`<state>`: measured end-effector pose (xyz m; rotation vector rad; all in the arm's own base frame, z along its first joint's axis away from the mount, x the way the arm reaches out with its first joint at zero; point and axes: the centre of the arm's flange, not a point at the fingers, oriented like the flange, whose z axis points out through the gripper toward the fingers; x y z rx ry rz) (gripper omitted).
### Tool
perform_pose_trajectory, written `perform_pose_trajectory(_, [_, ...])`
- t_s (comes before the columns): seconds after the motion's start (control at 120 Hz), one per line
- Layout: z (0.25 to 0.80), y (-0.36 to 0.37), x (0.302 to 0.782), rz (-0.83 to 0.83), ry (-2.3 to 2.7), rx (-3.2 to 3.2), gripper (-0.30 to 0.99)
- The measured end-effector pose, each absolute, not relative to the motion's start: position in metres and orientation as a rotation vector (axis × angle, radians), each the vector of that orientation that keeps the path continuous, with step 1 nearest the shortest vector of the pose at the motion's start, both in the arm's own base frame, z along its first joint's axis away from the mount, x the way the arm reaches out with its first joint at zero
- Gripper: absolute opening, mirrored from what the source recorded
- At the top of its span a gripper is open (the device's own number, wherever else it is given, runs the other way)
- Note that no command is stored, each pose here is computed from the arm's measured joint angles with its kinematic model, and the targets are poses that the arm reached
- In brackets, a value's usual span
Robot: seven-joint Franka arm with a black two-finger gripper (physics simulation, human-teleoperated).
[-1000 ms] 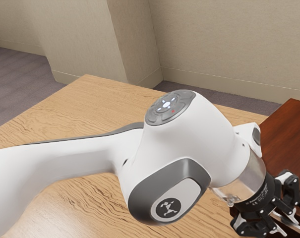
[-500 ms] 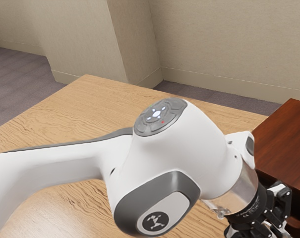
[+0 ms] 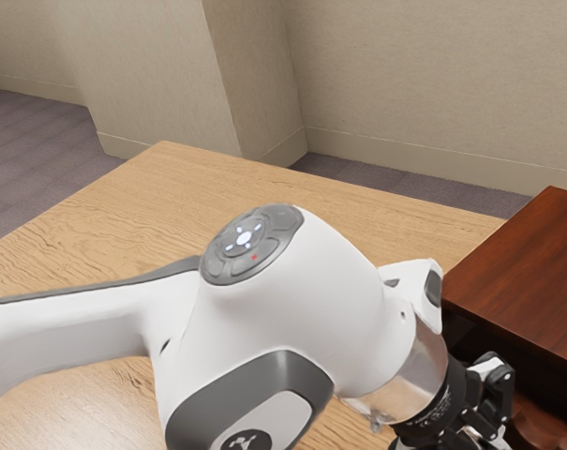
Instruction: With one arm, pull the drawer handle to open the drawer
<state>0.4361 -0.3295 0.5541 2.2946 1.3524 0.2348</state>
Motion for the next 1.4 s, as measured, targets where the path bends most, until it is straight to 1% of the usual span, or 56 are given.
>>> perform_pose_trajectory(0.55, [0.549,-0.332,0.419,0.244,1.345,2.282,-0.09])
perform_pose_trajectory(1.4, [0.552,-0.332,0.371,0.294,1.323,2.27,-0.09])
